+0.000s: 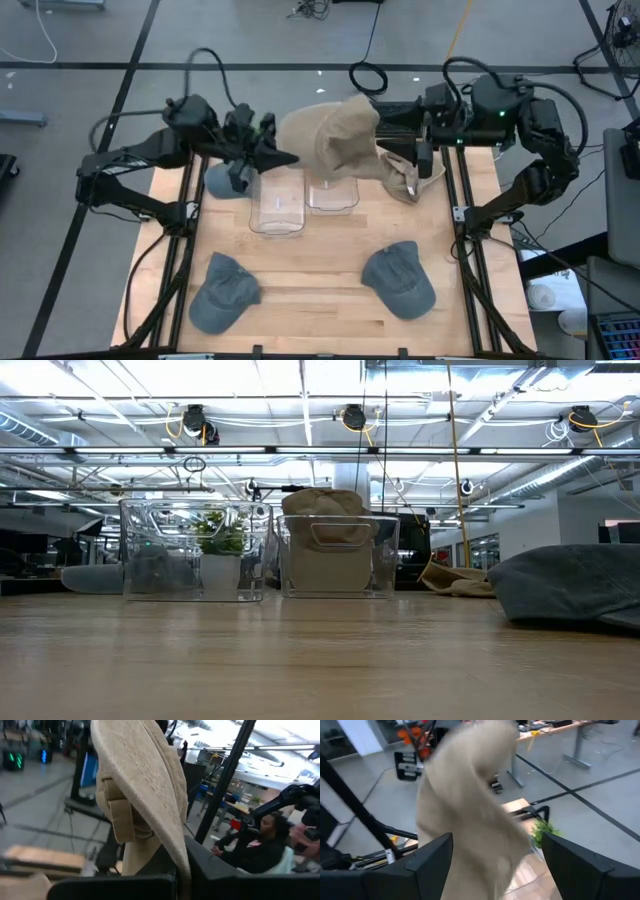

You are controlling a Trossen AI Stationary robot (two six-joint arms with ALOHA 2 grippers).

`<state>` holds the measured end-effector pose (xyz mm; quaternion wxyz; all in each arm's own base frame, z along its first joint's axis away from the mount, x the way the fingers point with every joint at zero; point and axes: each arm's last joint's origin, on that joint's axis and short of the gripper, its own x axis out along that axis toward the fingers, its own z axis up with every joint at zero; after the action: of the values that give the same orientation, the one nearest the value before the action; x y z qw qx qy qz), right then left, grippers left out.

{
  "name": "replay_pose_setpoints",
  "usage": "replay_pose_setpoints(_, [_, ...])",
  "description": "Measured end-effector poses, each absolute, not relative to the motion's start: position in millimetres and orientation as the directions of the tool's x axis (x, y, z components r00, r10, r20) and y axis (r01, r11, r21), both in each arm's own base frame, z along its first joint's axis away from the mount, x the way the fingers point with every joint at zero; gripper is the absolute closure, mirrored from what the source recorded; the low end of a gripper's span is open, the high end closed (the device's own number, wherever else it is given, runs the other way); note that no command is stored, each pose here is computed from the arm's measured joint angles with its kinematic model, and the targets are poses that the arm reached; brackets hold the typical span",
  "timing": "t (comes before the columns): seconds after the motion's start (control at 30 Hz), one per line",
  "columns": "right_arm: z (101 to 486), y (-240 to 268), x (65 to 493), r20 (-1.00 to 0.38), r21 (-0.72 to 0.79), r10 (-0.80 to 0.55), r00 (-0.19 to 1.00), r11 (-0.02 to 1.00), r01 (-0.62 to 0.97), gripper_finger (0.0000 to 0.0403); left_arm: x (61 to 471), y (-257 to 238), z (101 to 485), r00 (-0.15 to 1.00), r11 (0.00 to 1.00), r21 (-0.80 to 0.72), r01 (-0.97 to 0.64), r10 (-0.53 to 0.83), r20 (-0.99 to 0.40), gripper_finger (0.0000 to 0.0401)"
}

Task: Pick & Place hat
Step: Put the bottom brown cap into the right transparent bin

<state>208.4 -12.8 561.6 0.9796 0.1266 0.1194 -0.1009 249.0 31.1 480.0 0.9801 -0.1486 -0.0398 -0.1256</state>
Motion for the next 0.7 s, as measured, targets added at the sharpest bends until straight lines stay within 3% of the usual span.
replay_pose_setpoints(0.2, [564.0, -18.4, 208.0, -0.237, 0.24, -0.148, 0.96, 0.949, 0.206, 0.011, 239.1, 29.6, 501.1, 0.959, 0.939, -0.221, 0.263, -0.23, 0.164, 0.0393])
replay_pose_setpoints(0.4, [572.5, -16.3, 209.9, -0.15, 0.246, -0.066, 0.987, 0.964, 0.102, 0.011, 239.4, 30.1, 501.5, 0.962, 0.944, -0.217, 0.249, -0.215, 0.168, 0.0393])
replay_pose_setpoints(0.7, [571.9, -17.0, 215.3, -0.146, 0.242, -0.071, 0.987, 0.965, 0.105, 0.011, 240.4, 29.5, 503.5, 0.957, 0.946, -0.201, 0.255, -0.217, 0.193, 0.0393])
